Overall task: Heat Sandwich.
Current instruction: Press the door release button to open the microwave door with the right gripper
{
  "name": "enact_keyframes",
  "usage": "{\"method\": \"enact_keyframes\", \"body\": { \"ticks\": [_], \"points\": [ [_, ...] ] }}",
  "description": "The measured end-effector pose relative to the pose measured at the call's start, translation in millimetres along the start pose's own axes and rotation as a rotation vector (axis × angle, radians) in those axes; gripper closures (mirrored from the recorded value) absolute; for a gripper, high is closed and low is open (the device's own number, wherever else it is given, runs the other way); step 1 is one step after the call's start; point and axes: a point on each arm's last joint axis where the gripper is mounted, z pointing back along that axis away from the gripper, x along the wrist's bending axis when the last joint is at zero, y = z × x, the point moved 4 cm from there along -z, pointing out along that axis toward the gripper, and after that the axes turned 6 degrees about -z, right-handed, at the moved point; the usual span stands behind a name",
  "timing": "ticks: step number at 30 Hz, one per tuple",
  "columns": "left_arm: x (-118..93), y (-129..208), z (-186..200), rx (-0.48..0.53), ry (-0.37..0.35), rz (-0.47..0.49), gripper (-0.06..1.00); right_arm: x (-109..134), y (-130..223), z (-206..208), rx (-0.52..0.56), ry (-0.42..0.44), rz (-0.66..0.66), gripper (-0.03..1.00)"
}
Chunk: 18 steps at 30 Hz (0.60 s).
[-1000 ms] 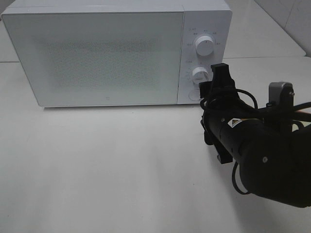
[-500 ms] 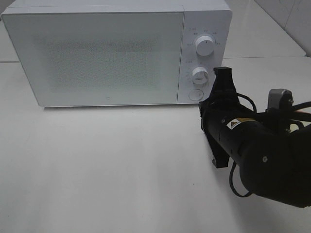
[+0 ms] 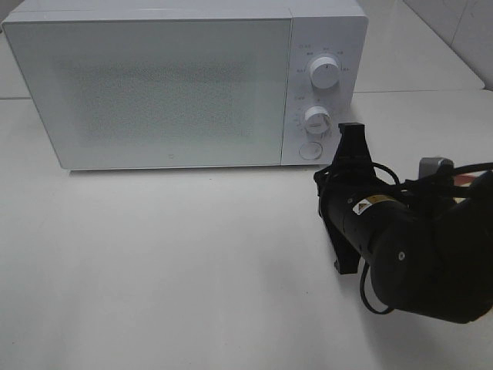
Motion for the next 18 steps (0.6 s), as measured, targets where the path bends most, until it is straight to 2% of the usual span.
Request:
{"method": "enact_keyframes", "body": {
  "ticks": [18],
  "points": [
    [0.0, 0.0, 0.0, 0.000, 0.000, 0.000, -0.03, 9.6, -4.4, -54.1, -0.001, 0.035, 0.007, 0.97]
  ]
}}
